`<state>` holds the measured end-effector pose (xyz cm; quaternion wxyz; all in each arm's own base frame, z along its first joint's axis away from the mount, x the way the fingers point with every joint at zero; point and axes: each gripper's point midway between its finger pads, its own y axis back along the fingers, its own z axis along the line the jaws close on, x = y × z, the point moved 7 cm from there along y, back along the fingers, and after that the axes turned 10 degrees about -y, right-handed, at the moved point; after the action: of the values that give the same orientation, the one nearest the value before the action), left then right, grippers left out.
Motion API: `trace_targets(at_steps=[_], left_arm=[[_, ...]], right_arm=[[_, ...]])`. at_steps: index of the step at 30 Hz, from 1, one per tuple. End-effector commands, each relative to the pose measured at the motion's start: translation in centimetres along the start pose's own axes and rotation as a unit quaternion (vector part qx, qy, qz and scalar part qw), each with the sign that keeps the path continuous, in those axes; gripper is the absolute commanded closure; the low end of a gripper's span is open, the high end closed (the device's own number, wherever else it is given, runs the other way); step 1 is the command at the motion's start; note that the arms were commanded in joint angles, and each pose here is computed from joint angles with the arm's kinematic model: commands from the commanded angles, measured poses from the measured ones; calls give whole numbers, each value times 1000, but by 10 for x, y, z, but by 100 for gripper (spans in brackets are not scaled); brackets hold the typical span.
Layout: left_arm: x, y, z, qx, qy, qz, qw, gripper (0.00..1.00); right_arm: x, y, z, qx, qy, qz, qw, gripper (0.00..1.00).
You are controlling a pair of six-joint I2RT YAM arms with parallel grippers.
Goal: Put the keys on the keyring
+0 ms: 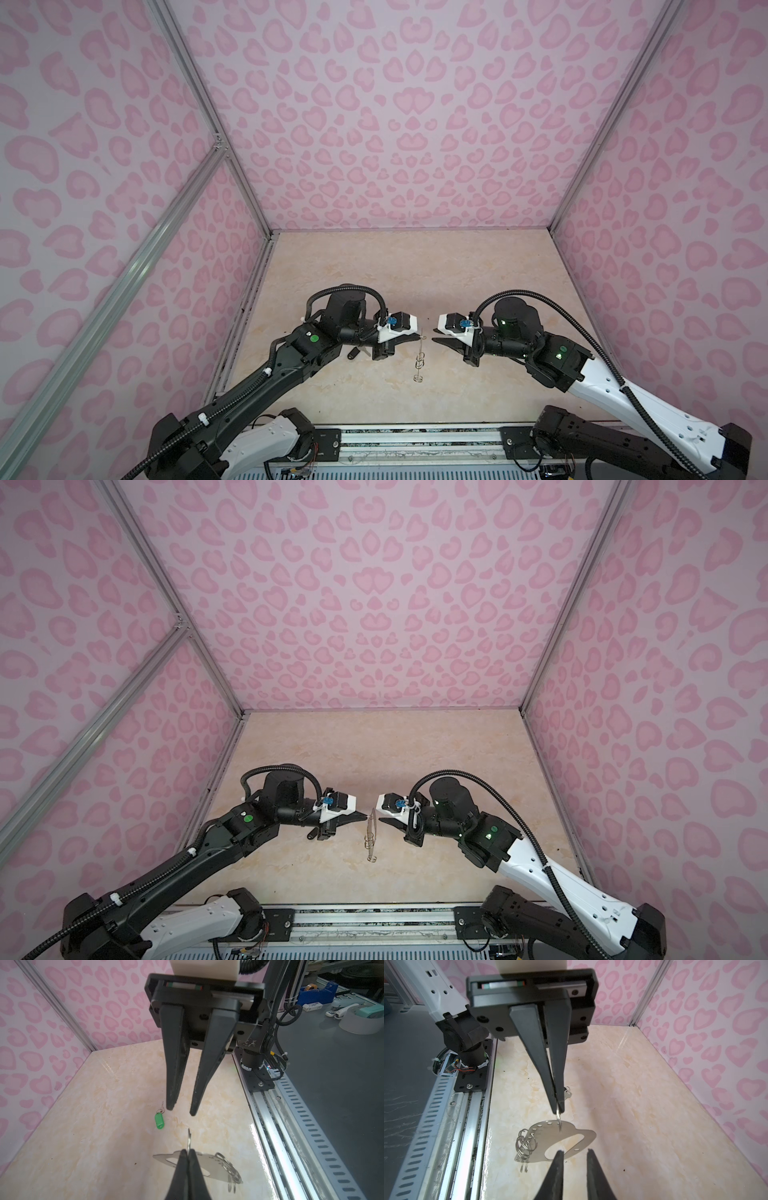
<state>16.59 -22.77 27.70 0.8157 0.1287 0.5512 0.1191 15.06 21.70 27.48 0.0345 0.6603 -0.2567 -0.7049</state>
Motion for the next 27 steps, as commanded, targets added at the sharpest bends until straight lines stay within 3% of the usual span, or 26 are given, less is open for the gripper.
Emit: trace_targets(at_steps=[1, 17, 27], left_arm=[[-11, 0, 6, -6, -18, -31, 999, 97], [-14, 2, 5, -3, -23, -35, 999, 97], [-17, 3, 5, -2, -27, -41, 999, 97]], right_arm=[[-6, -5, 6, -17, -15, -28, 999, 82], [-3, -12, 8, -11, -17, -33, 999, 88], [6, -5, 8, 1, -23, -21, 1000, 83]])
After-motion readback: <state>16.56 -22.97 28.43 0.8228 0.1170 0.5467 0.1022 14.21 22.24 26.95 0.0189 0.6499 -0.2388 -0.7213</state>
